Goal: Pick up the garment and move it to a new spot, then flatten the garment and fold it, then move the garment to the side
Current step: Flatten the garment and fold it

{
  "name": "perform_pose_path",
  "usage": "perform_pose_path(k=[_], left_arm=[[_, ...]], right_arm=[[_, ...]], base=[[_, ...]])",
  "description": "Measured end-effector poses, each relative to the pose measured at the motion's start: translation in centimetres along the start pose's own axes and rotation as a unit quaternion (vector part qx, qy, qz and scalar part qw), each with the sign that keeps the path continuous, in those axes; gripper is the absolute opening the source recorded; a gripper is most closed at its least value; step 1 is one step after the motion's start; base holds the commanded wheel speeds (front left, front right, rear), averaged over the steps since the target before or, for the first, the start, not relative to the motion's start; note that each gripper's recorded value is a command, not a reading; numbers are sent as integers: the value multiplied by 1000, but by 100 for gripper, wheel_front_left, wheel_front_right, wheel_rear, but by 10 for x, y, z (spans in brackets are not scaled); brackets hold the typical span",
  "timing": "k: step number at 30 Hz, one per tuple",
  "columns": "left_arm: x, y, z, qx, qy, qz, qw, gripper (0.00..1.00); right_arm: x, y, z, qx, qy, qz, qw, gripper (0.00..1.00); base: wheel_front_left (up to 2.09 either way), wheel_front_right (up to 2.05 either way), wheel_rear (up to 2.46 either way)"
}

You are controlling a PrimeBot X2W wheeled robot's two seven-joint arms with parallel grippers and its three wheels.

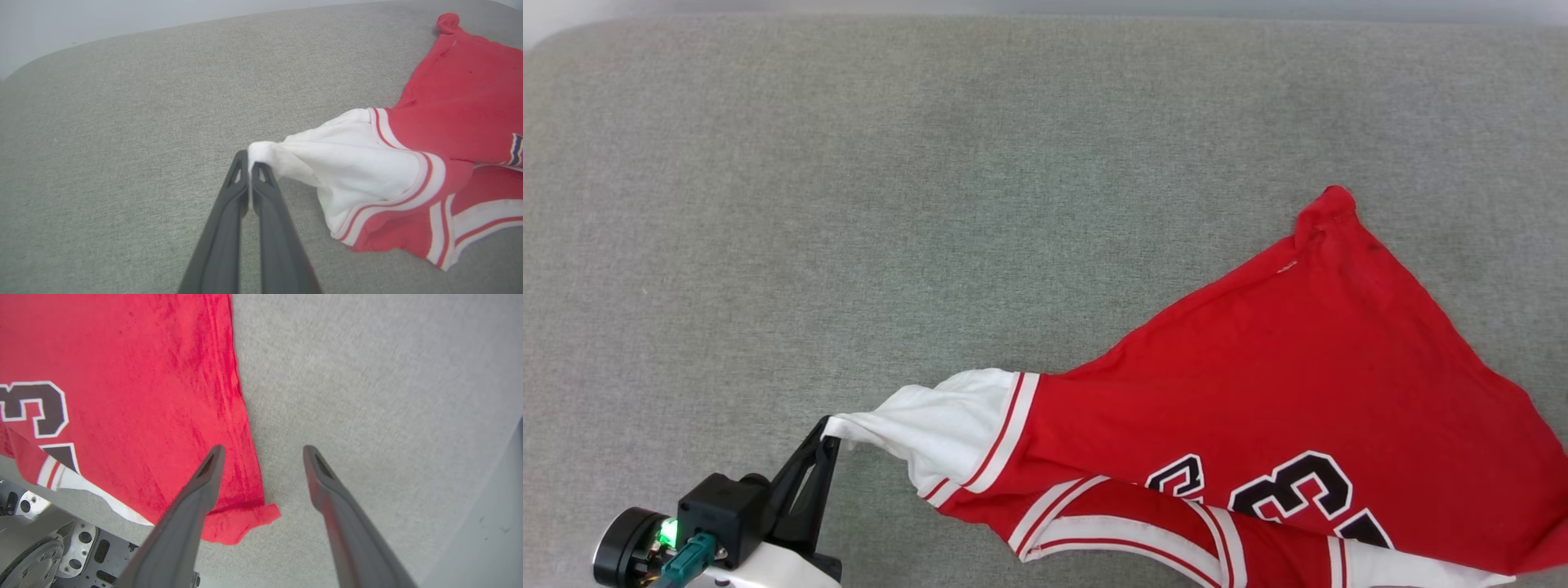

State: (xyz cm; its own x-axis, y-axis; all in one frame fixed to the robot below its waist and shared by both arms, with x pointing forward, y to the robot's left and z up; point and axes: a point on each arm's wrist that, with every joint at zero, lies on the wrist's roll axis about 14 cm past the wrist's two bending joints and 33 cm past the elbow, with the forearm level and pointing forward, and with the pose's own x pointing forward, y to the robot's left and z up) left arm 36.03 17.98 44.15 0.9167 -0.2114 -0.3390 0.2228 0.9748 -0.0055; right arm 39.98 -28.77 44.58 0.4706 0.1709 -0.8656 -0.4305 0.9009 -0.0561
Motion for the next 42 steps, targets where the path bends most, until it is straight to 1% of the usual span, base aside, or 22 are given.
perform_pose_path(k=[4,6,8,12,17,21,24,27,30,32,33,34,39,42], left_arm=[[0,-1,0,-3,0,-3,1000,0],[2,-2,0,-1,1,-5,1000,0],[5,-1,0,2,1,-7,1000,0],[11,-2,-1,2,1,-9,1000,0],[20,2,-8,1,9,-3,1000,0],[28,1,-17,-7,21,-4,1000,0],[34,3,-23,-9,27,-4,1000,0],[36,7,-34,-11,42,2,999,0],[40,9,-38,-11,45,5,999,0],[42,9,-39,-12,46,4,999,0],[42,8,-40,-14,47,3,999,0],[43,8,-40,-14,46,3,999,0],[42,13,-30,-6,29,7,1000,0],[40,17,-9,-6,-3,18,1000,0]], right_arm=[[-18,-9,60,-54,-51,-24,997,100],[-20,-9,81,-77,-56,-30,995,100],[-16,-6,95,-95,-46,-30,994,100],[8,7,114,-117,-12,-20,993,100],[56,34,135,-128,25,10,991,100],[96,47,141,-131,52,26,990,100],[122,49,139,-135,76,24,988,100],[147,60,129,-131,98,42,986,100],[159,64,122,-143,116,45,982,100],[162,67,121,-143,116,49,982,100],[163,68,120,-139,116,53,982,68],[164,69,120,-134,111,56,983,0],[153,76,136,-131,63,61,988,0],[131,72,159,-116,2,57,992,0]], base=[[0,0,0],[0,0,0],[0,0,0],[0,0,0],[0,0,0],[0,0,0],[0,0,0],[0,0,0],[0,0,0],[0,0,0],[0,0,0],[0,0,0],[0,0,0],[0,0,0]])
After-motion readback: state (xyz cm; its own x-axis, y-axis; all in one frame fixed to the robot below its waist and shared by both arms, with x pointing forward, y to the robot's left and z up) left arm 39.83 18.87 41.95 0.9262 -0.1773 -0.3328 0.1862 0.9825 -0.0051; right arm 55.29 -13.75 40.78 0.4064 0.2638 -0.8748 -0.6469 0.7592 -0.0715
